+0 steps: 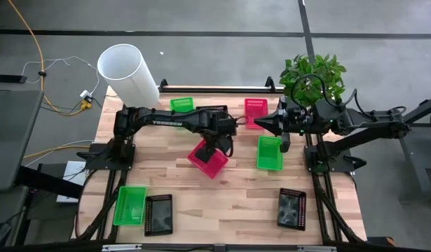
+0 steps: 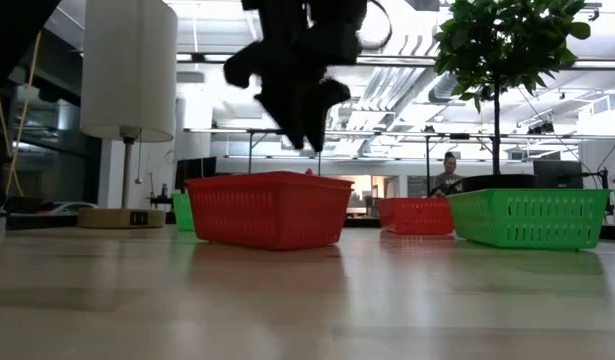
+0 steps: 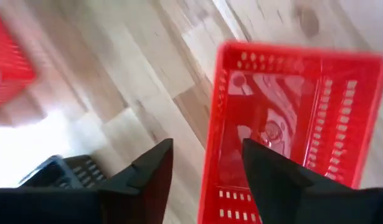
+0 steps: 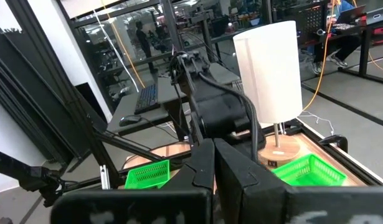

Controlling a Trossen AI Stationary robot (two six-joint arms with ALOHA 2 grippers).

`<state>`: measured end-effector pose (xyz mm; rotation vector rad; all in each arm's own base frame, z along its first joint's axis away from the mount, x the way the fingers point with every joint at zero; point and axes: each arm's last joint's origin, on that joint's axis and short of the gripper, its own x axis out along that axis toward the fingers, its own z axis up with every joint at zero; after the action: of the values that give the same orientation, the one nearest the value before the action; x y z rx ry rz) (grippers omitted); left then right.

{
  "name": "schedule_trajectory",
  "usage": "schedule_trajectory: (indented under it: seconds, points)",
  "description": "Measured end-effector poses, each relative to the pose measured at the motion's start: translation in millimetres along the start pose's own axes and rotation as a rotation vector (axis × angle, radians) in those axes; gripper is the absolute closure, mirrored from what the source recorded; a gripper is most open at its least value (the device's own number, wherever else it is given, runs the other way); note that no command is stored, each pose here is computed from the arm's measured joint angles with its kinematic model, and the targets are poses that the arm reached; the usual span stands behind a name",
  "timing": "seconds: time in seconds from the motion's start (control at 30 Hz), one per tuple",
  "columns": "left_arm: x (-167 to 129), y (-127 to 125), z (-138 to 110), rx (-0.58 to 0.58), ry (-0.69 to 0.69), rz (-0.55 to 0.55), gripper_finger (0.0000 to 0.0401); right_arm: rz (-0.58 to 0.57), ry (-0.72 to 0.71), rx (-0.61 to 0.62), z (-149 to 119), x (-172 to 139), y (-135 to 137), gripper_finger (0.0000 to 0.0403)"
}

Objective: Stack baskets by color
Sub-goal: Stack the red bin on the red bin

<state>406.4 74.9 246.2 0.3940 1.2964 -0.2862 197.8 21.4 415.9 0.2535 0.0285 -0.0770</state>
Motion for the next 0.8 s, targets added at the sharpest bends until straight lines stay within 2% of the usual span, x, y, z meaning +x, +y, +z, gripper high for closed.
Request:
schedule_trajectory:
  seconds: [0.17,0.37,0.53,0.67,0.8]
  points:
    - [-4,6,-7,-0.133,-0.003,-0.057,0.0210,0.000,0.000,0.000,0,0,0,0.0402]
    - [-7,24,-25,-0.366,-0.062,-0.198,0.0234,0.000,0.000,0.000,0,0,0,0.0402]
    - [-39,34,-42,-0.499,-0.130,-0.169,0.0263,0.000,-0.001,0.000,0,0,0,0.0402]
    - [-76,26,-53,-0.568,-0.311,-0.141,0.0282,0.000,-0.001,0.001,0,0,0,0.0402]
    - [-113,-1,-71,-0.609,-0.537,-0.086,0.0294,0.001,-0.002,0.020,0,0,0,0.0402]
